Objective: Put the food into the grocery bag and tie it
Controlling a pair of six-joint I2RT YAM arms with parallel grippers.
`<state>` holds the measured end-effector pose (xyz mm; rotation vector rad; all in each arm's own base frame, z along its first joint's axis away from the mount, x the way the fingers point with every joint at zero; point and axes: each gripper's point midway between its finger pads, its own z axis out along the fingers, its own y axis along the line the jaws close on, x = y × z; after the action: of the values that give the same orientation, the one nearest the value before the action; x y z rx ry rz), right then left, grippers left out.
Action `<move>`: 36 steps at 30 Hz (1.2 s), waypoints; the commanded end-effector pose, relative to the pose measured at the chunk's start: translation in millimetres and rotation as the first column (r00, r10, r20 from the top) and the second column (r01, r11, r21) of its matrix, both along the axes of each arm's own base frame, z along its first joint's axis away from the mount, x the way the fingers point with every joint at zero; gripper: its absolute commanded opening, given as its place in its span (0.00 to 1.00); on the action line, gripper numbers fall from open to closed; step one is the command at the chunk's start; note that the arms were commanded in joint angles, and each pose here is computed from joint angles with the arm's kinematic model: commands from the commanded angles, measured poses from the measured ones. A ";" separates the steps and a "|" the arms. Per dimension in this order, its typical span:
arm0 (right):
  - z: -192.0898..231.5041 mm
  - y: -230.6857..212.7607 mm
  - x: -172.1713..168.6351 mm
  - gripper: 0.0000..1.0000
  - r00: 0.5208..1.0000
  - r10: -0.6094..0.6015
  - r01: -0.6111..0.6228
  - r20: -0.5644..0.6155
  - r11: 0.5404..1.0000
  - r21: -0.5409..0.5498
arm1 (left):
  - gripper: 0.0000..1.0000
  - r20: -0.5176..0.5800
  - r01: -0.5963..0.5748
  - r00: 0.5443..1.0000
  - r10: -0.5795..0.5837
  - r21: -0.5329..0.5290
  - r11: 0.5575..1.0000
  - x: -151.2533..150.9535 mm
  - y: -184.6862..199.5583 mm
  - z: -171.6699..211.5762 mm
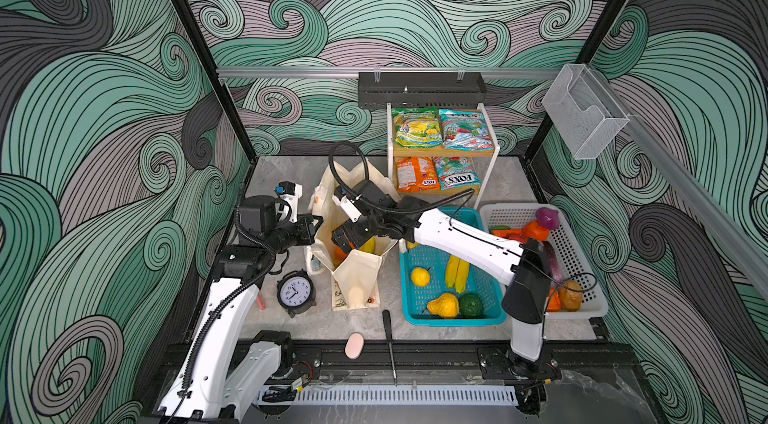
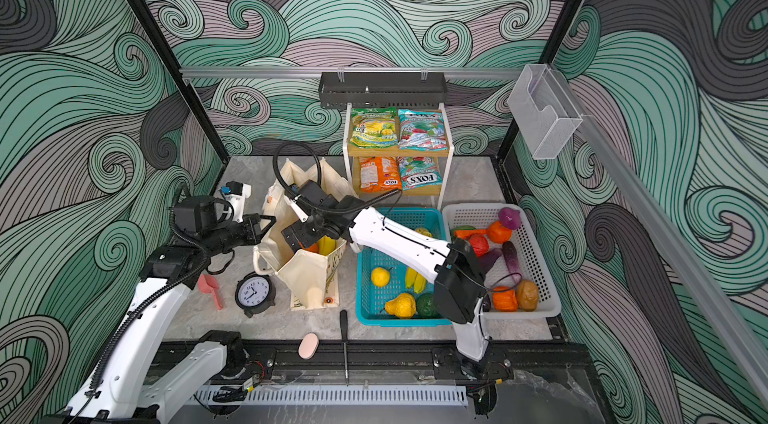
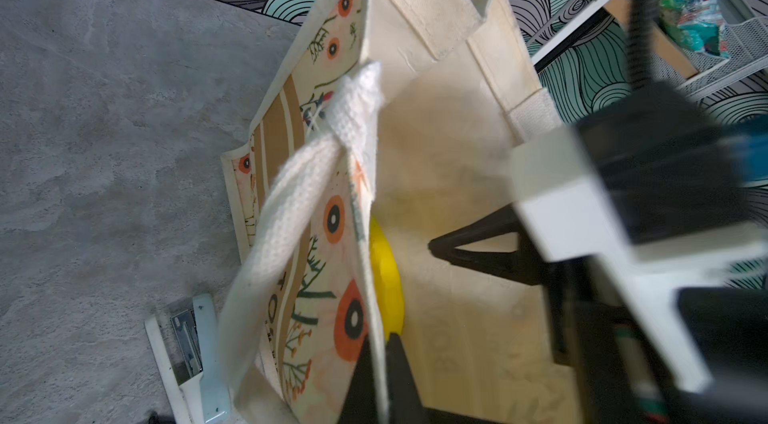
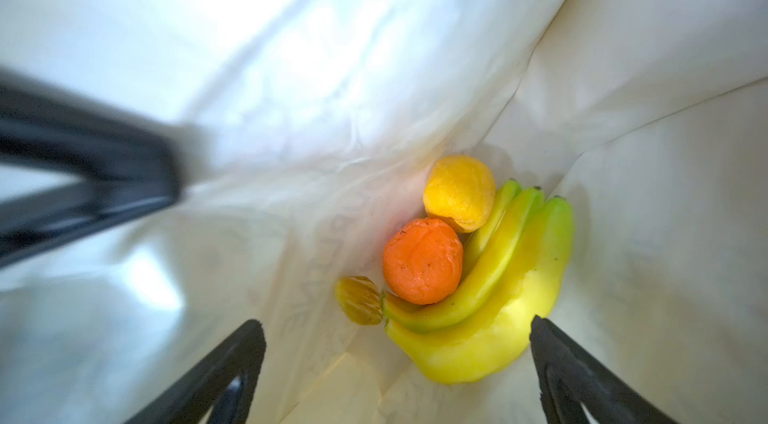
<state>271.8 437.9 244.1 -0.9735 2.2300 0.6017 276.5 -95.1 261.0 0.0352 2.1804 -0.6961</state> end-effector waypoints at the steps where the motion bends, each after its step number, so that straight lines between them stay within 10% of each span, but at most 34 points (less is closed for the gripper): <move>1: 35.6 -24.6 -1.7 1.00 0.996 -0.050 0.047 0.073 0.998 0.043 | 0.00 0.068 0.021 0.997 -0.021 -0.004 1.000 2.1 -3.7 17.1; 14: 30.2 -139.3 25.3 0.98 0.934 -0.353 0.349 0.058 0.934 0.069 | 0.00 0.078 0.005 0.997 -0.005 0.010 1.000 1.7 -0.3 18.4; 28: -4.5 -118.8 26.7 0.00 0.966 -0.259 0.260 -0.025 0.964 0.053 | 0.00 0.073 -0.089 0.993 0.089 0.002 0.996 13.0 11.1 37.5; 36: 10.4 -149.9 31.6 0.00 0.943 -0.331 0.330 0.026 0.943 0.038 | 0.00 0.083 -0.195 0.979 0.189 0.081 0.977 4.2 33.7 52.0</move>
<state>302.5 310.1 242.3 -0.5980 2.2978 0.5312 281.3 -75.2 285.2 -0.0833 2.1777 -0.5809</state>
